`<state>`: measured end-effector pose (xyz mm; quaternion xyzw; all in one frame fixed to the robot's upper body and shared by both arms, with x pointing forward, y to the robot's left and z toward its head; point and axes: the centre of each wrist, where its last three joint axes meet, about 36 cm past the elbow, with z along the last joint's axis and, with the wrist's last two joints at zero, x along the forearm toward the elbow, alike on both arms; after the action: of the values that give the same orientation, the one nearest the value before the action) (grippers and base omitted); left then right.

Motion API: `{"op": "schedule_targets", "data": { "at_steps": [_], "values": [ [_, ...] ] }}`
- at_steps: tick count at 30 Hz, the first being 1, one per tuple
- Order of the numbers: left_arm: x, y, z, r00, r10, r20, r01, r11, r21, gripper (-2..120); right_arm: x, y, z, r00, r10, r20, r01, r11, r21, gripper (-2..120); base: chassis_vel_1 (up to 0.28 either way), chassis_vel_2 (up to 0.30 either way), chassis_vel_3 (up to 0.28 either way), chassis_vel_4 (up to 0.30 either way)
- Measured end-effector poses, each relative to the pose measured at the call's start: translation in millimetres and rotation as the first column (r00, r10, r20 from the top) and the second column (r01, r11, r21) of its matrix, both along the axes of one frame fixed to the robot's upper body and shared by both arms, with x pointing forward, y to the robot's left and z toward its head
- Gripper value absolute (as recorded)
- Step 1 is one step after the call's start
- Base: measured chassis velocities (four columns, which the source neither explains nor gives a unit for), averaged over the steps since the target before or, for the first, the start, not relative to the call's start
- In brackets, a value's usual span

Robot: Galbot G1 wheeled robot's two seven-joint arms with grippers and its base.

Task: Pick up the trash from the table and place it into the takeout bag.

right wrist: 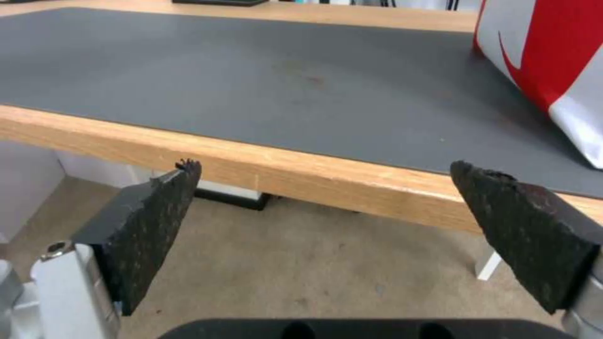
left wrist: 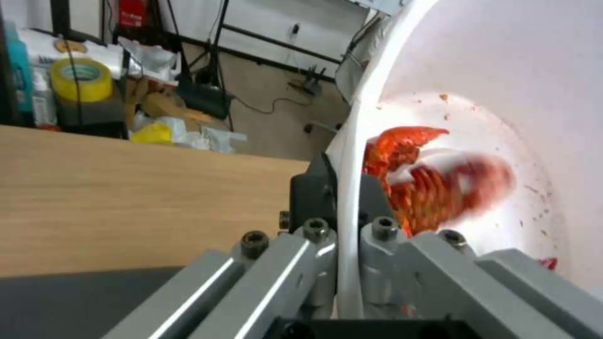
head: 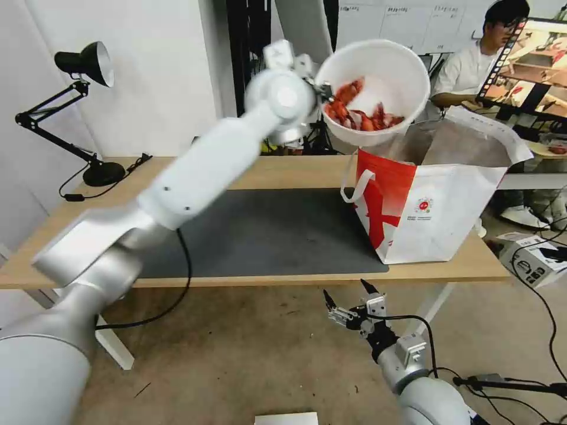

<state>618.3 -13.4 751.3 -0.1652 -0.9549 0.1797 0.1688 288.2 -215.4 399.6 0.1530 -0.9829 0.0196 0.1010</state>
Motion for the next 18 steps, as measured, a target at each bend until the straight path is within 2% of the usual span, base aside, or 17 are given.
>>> {"op": "schedule_targets", "data": {
  "at_steps": [6,8,13,18],
  "values": [
    [-5,-45,-1,1.000,-0.027,-0.005,0.027,1.000,0.002,0,0,0,0,1.000,0.000,0.000,0.000,1.000,0.000,100,0.000,0.000,0.000,0.000],
    [-5,-49,-1,1.000,-0.027,-0.006,0.027,1.000,0.003,0,0,0,0,1.000,0.000,0.000,0.000,1.000,0.000,100,0.000,0.000,0.000,0.000],
    [0,-65,-1,1.000,0.004,-0.008,-0.004,1.000,0.019,0,0,0,0,1.000,0.000,0.000,0.000,1.000,0.000,100,0.000,0.000,0.000,0.000],
    [4,-77,-18,0.998,0.040,0.046,-0.044,0.996,0.079,0,0,0,0,1.000,0.000,0.000,0.000,1.000,0.000,100,0.000,0.000,0.000,0.000]
  ]
}}
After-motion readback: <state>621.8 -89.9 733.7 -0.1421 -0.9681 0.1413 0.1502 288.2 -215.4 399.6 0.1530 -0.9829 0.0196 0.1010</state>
